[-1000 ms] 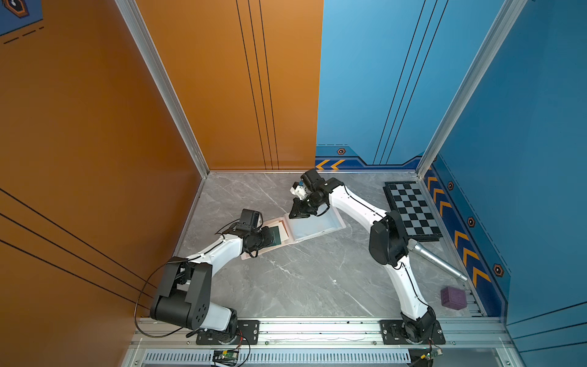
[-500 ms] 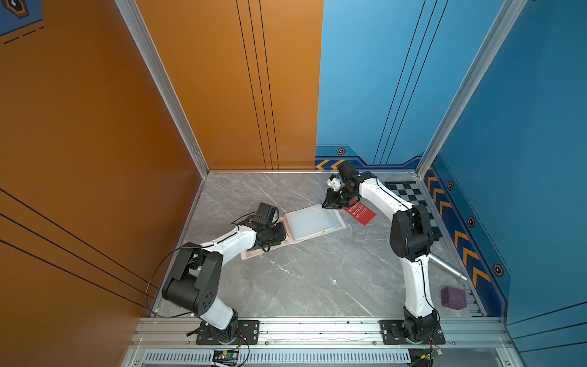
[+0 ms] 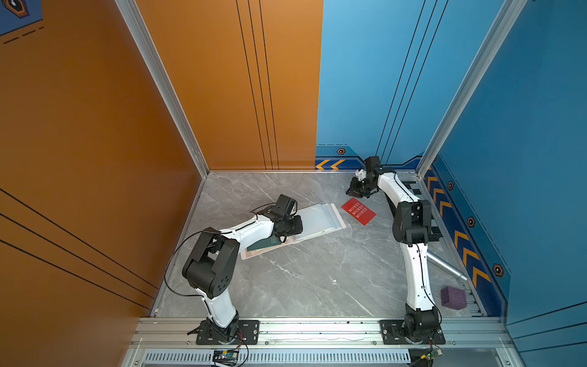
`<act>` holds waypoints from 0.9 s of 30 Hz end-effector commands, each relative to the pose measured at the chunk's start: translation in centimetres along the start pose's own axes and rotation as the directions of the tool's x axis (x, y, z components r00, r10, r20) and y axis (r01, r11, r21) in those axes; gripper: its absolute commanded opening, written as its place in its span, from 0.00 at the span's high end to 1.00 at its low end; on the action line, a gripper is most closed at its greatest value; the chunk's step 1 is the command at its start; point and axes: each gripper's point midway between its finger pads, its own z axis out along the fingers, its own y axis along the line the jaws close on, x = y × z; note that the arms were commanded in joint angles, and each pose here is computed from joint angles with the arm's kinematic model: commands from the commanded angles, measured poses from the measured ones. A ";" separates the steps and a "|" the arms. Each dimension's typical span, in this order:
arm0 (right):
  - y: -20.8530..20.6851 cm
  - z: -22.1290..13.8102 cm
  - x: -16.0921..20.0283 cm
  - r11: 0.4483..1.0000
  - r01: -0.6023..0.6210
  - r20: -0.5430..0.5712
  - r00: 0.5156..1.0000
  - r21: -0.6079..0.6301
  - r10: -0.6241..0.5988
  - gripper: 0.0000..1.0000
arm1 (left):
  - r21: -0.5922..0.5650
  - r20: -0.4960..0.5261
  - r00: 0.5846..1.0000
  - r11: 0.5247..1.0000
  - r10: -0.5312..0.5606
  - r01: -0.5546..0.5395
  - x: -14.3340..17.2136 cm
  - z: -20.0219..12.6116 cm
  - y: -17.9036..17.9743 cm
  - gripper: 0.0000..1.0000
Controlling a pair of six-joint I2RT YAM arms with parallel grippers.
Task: Place the photos into the photo albums
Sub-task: Move the photo to the center of the board.
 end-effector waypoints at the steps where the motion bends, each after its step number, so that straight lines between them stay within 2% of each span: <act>1: -0.1 0.9 -0.9 0.999 -0.034 0.005 0.999 -0.014 0.034 0.81 | 0.004 -0.034 0.999 1.000 0.020 -0.020 0.7 0.4 -0.9 0.70; 4: 0.2 2.3 -0.7 0.998 -0.040 -0.019 0.999 -0.048 0.039 0.81 | 0.003 -0.045 0.999 1.000 0.028 -0.028 1.1 0.7 -1.1 0.69; 12: -4.1 0.8 1.6 0.994 -0.059 -0.043 0.997 0.089 0.063 0.82 | 0.000 -0.056 0.998 0.999 0.038 -0.038 1.9 0.8 -1.3 0.69; 15: -5.1 -0.6 3.9 0.990 -0.056 -0.061 0.996 0.133 0.064 0.82 | 0.004 -0.061 0.997 0.999 0.042 -0.042 1.7 1.2 -1.6 0.70; 23: -6.2 -4.0 13.1 0.988 -0.108 -0.103 0.988 0.109 0.119 0.82 | 0.053 -0.079 0.994 0.996 0.079 -0.074 1.0 2.5 -3.7 0.69; 27: -5.6 -6.6 15.3 0.990 -0.116 -0.067 0.990 0.086 0.122 0.82 | 0.083 -0.096 0.991 0.993 0.094 -0.086 0.7 3.3 -5.0 0.69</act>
